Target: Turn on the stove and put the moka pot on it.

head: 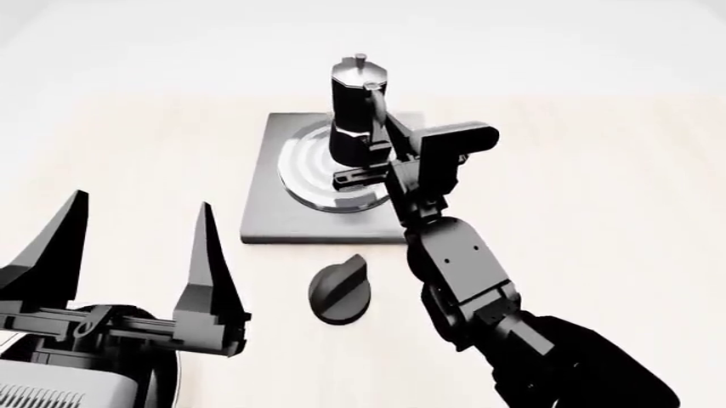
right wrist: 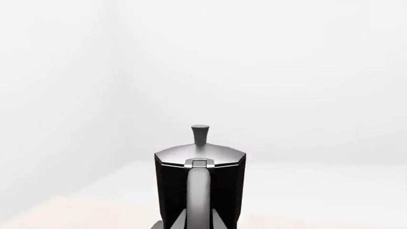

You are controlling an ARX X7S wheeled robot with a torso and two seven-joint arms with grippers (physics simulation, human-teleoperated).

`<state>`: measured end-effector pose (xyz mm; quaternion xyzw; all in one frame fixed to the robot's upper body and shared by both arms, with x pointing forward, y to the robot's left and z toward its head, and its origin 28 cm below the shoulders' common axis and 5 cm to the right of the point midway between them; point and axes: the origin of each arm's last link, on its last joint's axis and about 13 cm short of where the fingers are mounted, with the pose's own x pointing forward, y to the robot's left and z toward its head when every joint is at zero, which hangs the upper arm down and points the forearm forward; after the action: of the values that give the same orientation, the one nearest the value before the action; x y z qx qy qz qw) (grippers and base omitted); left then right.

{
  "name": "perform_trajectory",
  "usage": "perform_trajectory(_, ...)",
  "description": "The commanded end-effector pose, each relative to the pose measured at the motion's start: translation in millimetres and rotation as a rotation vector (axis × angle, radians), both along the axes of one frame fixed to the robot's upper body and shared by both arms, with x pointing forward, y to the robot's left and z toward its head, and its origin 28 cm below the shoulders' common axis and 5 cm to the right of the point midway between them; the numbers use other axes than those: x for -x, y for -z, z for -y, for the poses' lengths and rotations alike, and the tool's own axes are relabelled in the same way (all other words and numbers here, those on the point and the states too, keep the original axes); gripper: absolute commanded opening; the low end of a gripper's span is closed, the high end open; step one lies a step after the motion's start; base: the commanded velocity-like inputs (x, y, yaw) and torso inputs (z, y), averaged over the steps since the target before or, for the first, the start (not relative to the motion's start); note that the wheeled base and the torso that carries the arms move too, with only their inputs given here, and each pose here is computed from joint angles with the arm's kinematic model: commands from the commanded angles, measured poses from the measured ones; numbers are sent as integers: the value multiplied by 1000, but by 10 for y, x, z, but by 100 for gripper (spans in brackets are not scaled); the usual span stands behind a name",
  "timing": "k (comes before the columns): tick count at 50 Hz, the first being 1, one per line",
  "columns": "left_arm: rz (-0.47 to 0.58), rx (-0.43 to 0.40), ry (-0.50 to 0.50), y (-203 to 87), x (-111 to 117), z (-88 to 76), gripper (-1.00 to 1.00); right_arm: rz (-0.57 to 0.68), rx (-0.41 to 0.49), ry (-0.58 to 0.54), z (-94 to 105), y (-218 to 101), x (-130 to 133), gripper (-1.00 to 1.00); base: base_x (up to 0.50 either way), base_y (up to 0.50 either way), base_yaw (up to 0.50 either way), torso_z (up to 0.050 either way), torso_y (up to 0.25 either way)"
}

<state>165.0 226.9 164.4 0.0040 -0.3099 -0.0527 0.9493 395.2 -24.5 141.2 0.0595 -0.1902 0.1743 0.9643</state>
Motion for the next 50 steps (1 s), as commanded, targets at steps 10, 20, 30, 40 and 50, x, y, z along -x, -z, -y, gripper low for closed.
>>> perform_trajectory(10, -5, 3, 5, 19, -8, 2, 100, 44, 12, -18, -45, -107, 12, -100, -1, 0, 0, 0, -109)
perform_trajectory(20, -7, 10, 6, 28, -3, 0, 100, 44, 13, -14, -40, -32, 18, -100, 0, 0, 0, 0, -30)
perform_trajectory(30, 1, 18, 17, 19, -4, 7, 100, 16, 26, -8, -36, -35, -1, -100, 0, 0, 0, 0, 0)
perform_trajectory(40, 2, 18, 20, 20, -9, 11, 100, -10, 29, -1, -21, 12, -10, -100, 0, 0, 0, 0, 0)
perform_trajectory(50, 4, 22, 21, 29, -2, 3, 100, -14, 33, -3, -32, 20, 9, -100, 0, 0, 0, 0, 2)
